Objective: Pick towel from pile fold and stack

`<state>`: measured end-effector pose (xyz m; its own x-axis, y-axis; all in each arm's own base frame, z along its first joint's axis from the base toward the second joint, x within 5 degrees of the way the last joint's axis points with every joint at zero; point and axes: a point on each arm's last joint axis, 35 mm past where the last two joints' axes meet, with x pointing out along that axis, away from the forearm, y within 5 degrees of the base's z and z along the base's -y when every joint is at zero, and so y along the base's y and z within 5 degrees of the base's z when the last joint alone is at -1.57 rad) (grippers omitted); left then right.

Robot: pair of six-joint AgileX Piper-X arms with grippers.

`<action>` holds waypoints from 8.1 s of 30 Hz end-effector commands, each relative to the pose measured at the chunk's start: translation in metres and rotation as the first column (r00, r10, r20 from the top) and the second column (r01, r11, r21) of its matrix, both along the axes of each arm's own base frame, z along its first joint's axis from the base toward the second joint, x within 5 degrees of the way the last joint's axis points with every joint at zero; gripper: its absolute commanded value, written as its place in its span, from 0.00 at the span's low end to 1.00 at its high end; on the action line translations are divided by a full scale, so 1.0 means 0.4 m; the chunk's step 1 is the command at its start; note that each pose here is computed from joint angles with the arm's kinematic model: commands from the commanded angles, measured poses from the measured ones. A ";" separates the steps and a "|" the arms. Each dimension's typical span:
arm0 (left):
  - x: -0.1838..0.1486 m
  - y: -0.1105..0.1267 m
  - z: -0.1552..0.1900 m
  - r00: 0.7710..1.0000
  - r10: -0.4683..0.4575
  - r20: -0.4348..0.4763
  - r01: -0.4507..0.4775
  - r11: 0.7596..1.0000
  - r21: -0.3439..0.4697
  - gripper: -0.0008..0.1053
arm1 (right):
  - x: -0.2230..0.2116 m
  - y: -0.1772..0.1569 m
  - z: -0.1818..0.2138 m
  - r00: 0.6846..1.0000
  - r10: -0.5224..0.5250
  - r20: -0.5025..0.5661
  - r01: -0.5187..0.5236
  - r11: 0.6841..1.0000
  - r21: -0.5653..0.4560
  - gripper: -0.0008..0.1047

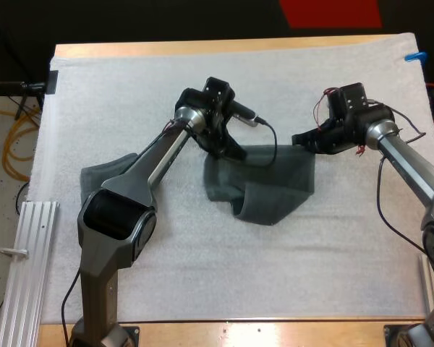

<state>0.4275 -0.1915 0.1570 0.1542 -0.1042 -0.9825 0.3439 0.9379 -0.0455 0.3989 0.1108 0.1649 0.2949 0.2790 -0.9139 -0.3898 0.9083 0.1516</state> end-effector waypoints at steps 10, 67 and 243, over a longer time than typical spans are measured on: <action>-0.044 0.015 0.381 0.952 0.005 0.306 0.040 0.989 -0.141 0.01 | -0.061 -0.006 0.293 0.931 0.050 0.363 -0.017 0.996 -0.093 0.01; -0.309 0.206 0.168 0.880 0.140 0.454 0.070 0.907 -0.414 0.01 | -0.220 0.069 0.164 0.865 0.018 0.502 0.017 0.998 -0.065 0.01; -0.468 0.321 0.019 0.881 0.362 -0.306 -0.460 0.495 -0.738 0.01 | -0.545 -0.032 0.039 0.892 -0.446 -0.075 0.429 0.782 0.452 0.01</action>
